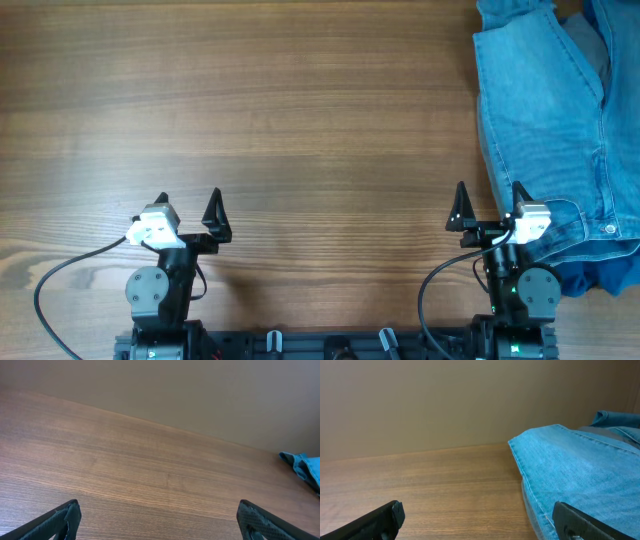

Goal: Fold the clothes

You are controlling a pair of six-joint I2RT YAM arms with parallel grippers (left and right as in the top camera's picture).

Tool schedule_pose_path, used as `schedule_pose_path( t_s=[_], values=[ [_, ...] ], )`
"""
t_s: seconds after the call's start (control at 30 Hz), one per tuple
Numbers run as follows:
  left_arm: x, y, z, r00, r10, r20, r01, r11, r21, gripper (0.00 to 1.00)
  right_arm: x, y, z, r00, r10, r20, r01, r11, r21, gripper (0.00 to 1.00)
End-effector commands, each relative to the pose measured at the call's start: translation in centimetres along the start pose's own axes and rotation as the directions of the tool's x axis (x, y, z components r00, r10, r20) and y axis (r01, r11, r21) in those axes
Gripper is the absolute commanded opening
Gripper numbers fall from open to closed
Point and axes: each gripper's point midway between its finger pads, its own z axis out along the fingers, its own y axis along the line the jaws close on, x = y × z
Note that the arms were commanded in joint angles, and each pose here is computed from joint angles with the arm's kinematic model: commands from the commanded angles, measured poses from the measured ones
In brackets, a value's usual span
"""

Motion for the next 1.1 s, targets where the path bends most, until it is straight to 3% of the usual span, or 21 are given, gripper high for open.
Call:
schedule_pose_path(
  t_s=[0.0, 0.27, 0.37, 0.6, 0.7, 0.83, 0.9, 1.07],
  values=[
    [0.4, 0.4, 0.1, 1.0, 0.019, -0.007, -0.019, 1.0, -0.017, 1.0, -0.1, 0.4, 0.0, 1.0, -0.019, 0.004, 0.019, 1.0, -0.019, 1.0],
    [0.4, 0.4, 0.1, 1.0, 0.019, -0.008, -0.019, 1.0, -0.017, 1.0, -0.1, 0.2, 0.0, 1.0, -0.014, 0.005, 0.014, 1.0, -0.013, 1.0],
    [0.0, 0.2, 0.1, 1.0, 0.016, 0.009, -0.016, 1.0, -0.008, 1.0, -0.3, 0.3, 0.0, 0.998, 0.056, 0.007, -0.056, 0.998, -0.014, 1.0],
    [-2.9, -0.7, -0.3, 0.997, -0.007, 0.082, 0.006, 1.0, 0.014, 1.0, -4.2, 0.3, -0.6, 1.0, -0.021, 0.02, 0.021, 1.0, 0.013, 1.0],
    [-4.8, -1.2, -0.5, 0.997, -0.008, 0.079, 0.007, 1.0, 0.013, 1.0, -5.8, -0.7, -0.5, 0.997, -0.014, -0.07, 0.02, 0.995, 0.093, 1.0],
    [-6.2, -1.6, 0.3, 0.999, -0.017, -0.03, 0.017, 1.0, -0.021, 1.0, -5.9, -1.5, 0.8, 0.951, 0.015, -0.31, 0.036, 0.987, 0.157, 1.0],
    [-6.1, -1.5, 0.9, 0.993, -0.028, -0.113, 0.022, 0.999, -0.047, 1.0, -5.3, -2.2, 1.6, 0.907, 0.03, -0.42, 0.059, 0.979, 0.197, 1.0],
    [-6.0, -1.3, 2.3, 0.94, -0.065, -0.334, 0.026, 0.993, -0.118, 1.0, -2.4, -3.6, 3.7, 0.724, 0.06, -0.687, 0.139, 0.963, 0.231, 1.0]
  ],
)
